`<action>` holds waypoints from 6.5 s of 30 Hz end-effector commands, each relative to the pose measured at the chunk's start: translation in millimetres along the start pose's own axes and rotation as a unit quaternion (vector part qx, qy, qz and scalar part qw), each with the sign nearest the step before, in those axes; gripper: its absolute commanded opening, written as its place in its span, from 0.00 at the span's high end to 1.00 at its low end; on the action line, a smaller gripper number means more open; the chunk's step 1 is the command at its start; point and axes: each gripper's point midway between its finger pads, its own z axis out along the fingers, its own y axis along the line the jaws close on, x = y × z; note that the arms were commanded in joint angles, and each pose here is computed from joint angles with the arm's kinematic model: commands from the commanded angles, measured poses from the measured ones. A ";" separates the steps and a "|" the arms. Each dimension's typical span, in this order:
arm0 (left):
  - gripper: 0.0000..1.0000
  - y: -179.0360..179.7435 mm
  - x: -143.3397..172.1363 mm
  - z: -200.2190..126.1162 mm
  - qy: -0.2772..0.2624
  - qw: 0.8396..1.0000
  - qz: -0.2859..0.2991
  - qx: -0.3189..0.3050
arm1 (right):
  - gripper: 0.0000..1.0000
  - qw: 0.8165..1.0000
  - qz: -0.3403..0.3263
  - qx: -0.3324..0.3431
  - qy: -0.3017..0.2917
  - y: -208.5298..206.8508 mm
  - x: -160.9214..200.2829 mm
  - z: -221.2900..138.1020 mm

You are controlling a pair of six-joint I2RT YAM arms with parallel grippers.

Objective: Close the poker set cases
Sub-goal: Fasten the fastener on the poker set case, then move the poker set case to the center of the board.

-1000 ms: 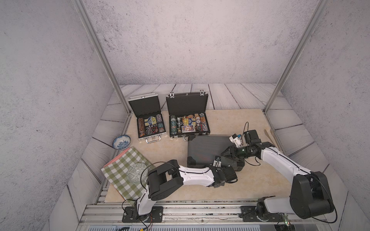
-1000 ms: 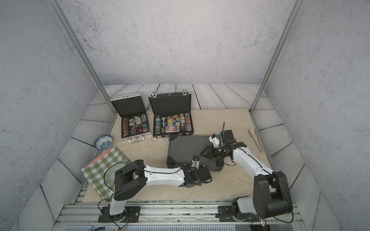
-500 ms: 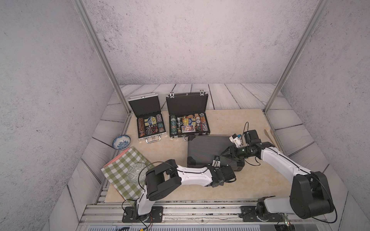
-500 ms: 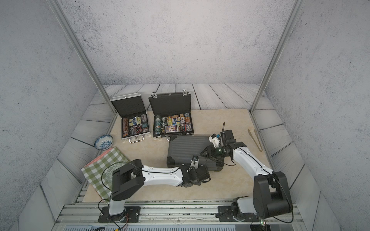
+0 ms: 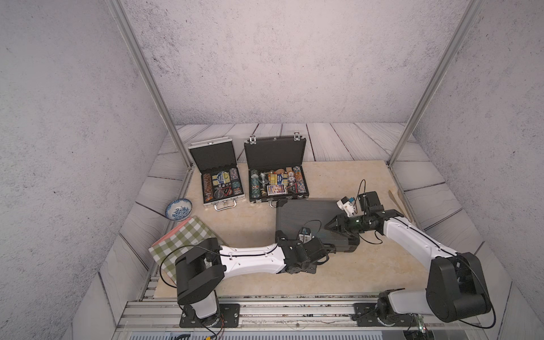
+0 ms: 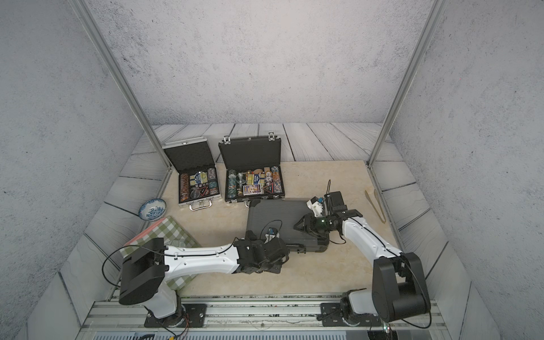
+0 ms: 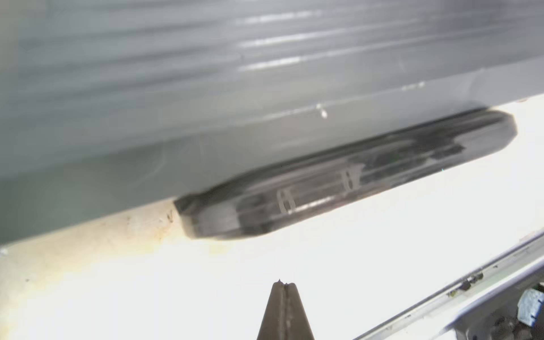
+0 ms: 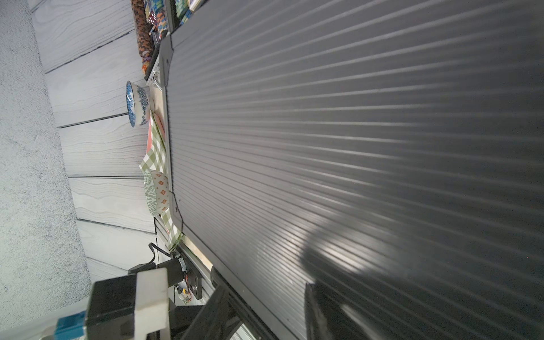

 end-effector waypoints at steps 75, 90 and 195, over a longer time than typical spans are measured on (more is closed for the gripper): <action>1.00 -19.9 -41.5 30.1 -0.082 0.986 0.122 -0.078 | 0.55 0.983 0.095 0.144 0.054 -76.1 43.0 -6.4; 1.00 -47.0 -43.6 -44.7 -0.034 0.993 0.064 0.091 | 0.55 0.983 0.094 0.150 0.041 -70.5 38.7 -15.5; 0.36 114.0 -133.7 -38.4 -0.063 0.987 -0.139 0.041 | 0.15 0.834 0.480 0.184 -0.202 -68.2 65.0 -88.9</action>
